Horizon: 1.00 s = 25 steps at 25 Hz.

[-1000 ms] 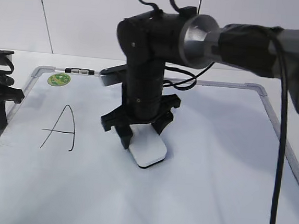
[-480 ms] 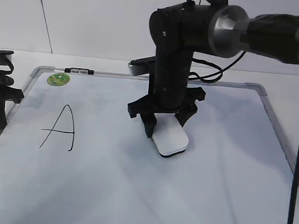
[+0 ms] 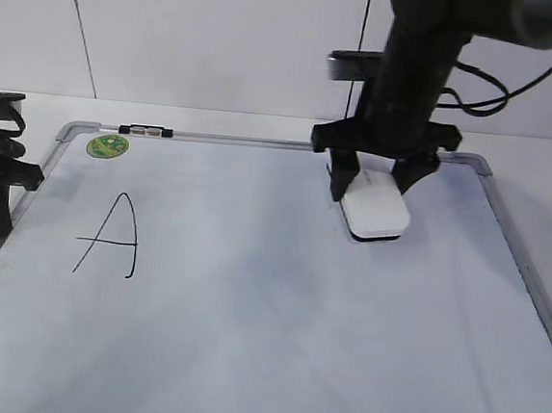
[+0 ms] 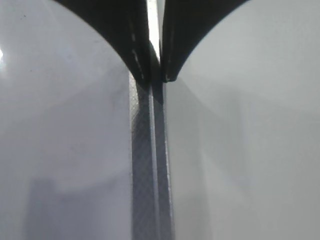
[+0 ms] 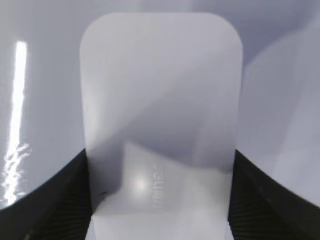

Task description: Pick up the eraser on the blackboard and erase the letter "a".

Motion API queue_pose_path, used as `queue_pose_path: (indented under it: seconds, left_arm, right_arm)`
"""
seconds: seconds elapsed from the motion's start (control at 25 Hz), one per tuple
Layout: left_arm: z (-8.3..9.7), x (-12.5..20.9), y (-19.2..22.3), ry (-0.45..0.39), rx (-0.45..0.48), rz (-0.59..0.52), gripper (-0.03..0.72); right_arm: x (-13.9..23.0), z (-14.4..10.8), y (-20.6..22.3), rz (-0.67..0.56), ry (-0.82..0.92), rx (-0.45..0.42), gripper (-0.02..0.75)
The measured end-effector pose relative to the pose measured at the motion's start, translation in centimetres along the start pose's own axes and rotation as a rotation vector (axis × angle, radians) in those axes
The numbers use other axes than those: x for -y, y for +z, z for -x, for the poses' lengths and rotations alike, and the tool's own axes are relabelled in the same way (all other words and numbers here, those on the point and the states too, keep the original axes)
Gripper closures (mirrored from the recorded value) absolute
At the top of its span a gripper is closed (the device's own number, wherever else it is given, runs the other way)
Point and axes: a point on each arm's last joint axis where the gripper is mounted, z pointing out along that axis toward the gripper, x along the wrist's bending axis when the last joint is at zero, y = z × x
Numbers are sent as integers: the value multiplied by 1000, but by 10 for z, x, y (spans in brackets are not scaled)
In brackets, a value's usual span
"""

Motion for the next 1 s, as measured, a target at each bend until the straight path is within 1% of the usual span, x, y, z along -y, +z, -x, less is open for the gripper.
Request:
queue_pose_path:
  seconds: [0.24, 0.48, 0.6, 0.76, 1.0]
  left_arm:
    - [0, 0, 0, 0, 0, 0, 657]
    - [0, 0, 0, 0, 0, 0, 657]
    - [0, 0, 0, 0, 0, 0, 657]
    - [0, 0, 0, 0, 0, 0, 657]
    - [0, 0, 0, 0, 0, 0, 657]
  right_arm:
    - [31, 48, -11, -56, 105, 20, 199]
    - [68, 98, 1, -116, 186, 24, 199]
    - [76, 118, 4, -117, 197, -5, 199]
    - [75, 133, 3, -72, 215, -21, 199]
    - [74, 134, 9, -71, 180, -28, 199]
